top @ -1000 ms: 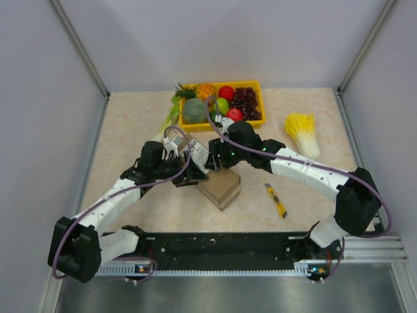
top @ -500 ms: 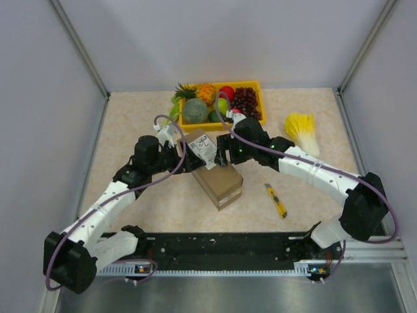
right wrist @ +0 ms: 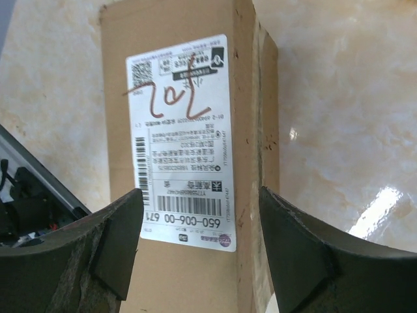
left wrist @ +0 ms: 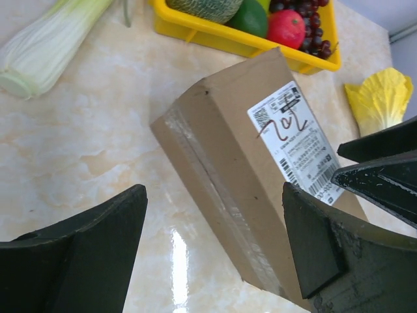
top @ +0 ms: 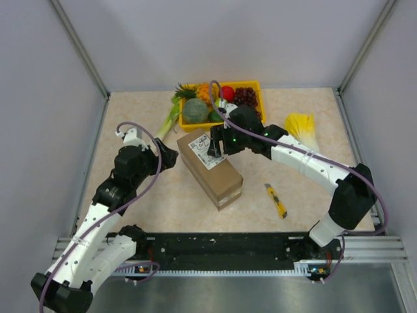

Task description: Unpack the express box

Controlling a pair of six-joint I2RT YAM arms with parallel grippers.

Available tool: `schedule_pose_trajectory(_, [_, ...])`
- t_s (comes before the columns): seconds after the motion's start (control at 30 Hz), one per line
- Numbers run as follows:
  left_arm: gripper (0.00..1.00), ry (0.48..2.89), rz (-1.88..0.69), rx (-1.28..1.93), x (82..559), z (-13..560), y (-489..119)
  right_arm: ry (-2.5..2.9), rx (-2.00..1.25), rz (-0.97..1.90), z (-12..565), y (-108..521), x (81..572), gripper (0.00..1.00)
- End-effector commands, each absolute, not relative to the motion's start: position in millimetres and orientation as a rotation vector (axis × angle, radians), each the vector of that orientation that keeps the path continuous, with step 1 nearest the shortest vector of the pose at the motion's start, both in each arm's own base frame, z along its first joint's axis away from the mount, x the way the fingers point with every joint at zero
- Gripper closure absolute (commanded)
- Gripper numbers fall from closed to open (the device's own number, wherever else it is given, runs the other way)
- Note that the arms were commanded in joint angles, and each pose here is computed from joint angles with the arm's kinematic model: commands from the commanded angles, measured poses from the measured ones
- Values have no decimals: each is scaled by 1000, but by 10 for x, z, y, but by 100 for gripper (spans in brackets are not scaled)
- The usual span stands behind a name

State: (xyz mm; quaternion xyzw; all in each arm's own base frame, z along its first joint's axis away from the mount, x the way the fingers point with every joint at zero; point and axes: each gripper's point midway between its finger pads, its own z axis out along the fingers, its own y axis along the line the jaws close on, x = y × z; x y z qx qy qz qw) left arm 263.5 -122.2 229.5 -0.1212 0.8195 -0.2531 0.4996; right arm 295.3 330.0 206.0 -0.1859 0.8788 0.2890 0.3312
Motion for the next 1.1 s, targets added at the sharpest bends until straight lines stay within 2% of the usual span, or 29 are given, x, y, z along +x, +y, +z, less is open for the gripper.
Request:
schedule_pose_trajectory(0.0, [11,1981,-541,-319,2646,2358,-1083,2291,-508,731,2109,3316,3005,30])
schedule_pose_trajectory(0.2, [10,1999,-588,-272,2621,2334,-1170,2270,-484,621,2108,3200,3127,27])
schedule_pose_trajectory(0.33, [10,2013,-593,-270,2623,2297,-1186,2308,-514,563,1899,3175,3133,27])
schedule_pose_trajectory(0.6, [10,2059,-584,-317,2611,2204,-1153,2291,-714,546,1784,3446,2836,27])
schedule_pose_trajectory(0.87, [10,2087,-457,-537,2550,2039,-839,2237,-700,449,1868,3548,2663,42])
schedule_pose_trajectory(1.07, [10,2086,-453,-633,2484,1988,-758,2196,-749,367,1835,3647,2486,43])
